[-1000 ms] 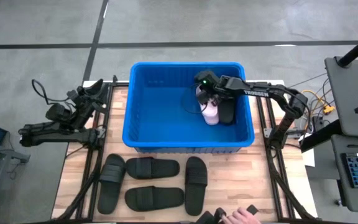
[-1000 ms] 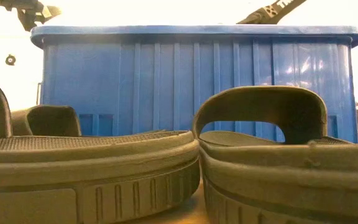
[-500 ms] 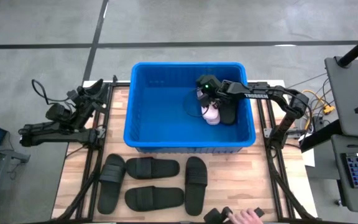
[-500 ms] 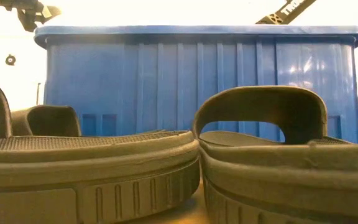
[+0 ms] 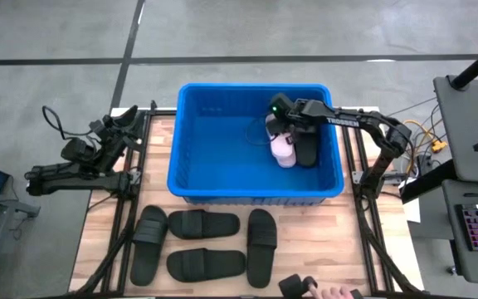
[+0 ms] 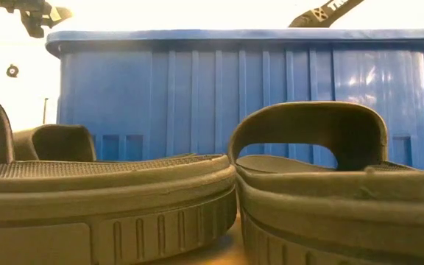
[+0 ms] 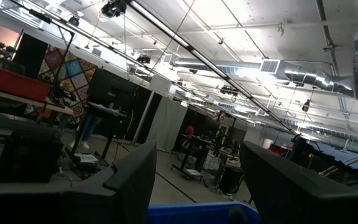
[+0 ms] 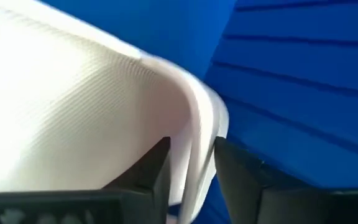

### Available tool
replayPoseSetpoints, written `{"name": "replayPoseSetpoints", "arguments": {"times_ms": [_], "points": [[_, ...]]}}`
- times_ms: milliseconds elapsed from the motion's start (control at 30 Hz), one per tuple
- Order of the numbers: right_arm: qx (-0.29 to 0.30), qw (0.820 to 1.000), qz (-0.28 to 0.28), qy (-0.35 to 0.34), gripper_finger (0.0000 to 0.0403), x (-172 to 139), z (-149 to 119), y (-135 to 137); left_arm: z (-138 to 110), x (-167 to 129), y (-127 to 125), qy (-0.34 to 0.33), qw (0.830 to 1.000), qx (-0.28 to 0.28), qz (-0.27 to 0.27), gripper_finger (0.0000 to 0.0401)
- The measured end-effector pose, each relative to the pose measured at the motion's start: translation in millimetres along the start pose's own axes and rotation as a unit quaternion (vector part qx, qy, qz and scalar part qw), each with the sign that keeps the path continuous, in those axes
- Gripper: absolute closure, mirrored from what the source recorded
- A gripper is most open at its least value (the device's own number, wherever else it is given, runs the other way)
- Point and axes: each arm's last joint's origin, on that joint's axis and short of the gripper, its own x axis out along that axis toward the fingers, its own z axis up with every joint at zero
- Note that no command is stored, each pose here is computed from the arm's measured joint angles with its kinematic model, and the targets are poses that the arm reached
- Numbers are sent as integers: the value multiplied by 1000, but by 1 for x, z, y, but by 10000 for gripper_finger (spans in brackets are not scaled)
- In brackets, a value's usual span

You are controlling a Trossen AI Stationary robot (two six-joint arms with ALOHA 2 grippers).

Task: Pick and place slides into bin
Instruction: Put the pink slide into the blue bin, then put the black slide into the blue bin

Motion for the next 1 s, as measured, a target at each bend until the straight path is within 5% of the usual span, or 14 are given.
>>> {"name": "replayPoseSetpoints", "arguments": {"times_ms": [367,633,1000], "points": [[121,992,38,13,223,-26,-1,-15,0,0,0,0,1000,0,0,184],[179,981,70,22,215,-56,1,-26,0,0,0,0,1000,0,0,184],[365,922,57,-114,230,-143,29,-61,0,0,-4,0,997,-8,-72,184]]}}
